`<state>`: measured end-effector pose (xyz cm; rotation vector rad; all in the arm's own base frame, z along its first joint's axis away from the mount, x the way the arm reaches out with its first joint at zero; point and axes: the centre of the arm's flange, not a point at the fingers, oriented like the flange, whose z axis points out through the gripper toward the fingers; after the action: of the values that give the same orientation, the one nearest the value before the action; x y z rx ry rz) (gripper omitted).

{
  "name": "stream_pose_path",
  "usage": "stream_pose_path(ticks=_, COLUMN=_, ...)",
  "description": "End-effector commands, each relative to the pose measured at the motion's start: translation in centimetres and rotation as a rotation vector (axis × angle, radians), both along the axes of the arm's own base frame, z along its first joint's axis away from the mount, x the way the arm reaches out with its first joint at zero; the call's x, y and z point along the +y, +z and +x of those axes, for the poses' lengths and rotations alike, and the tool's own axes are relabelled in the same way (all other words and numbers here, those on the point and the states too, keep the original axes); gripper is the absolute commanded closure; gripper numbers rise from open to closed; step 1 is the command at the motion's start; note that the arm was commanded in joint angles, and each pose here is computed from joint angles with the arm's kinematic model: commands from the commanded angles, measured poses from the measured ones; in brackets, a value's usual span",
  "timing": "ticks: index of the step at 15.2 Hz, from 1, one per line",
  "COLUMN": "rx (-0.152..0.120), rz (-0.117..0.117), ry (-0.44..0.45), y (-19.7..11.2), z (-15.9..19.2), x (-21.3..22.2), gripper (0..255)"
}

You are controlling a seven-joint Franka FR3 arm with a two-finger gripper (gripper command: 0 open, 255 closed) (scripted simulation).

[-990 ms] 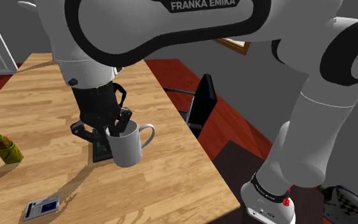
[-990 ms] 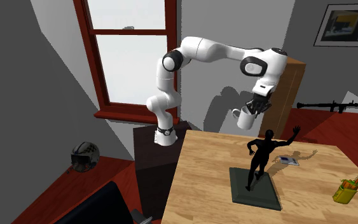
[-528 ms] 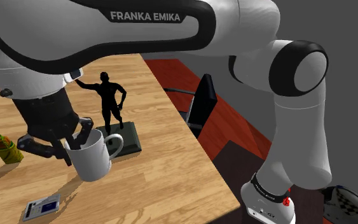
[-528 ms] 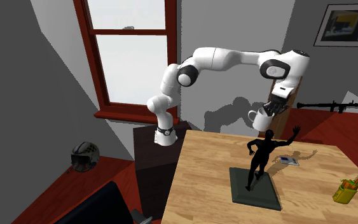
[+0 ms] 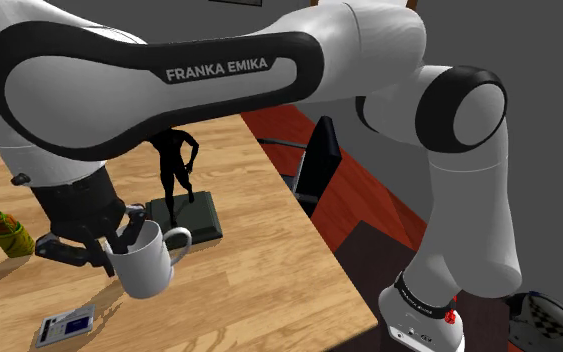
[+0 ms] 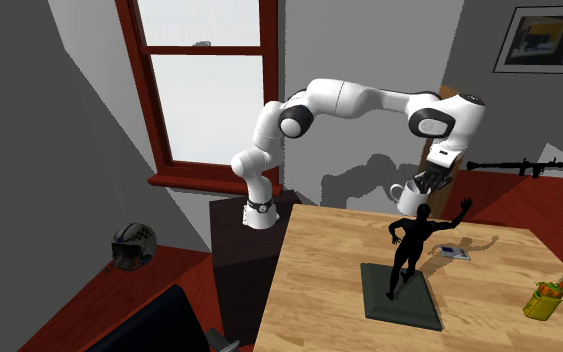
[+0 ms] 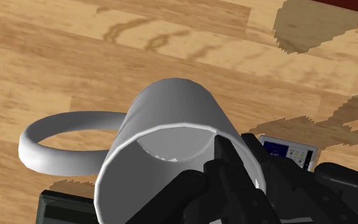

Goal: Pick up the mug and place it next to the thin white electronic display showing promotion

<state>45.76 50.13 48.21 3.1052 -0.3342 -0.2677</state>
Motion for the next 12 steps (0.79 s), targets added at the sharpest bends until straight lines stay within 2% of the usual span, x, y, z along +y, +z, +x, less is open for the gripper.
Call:
stream_pose_path(ticks=1, rx=0.0, rz=0.0, ry=0.0, y=-1.1, z=0.0, x=0.0, gripper=255)
stream_pose_path(ticks=12, rx=0.0, rz=0.0, ry=0.0, y=-6.9, z=0.0, x=0.0, gripper=255)
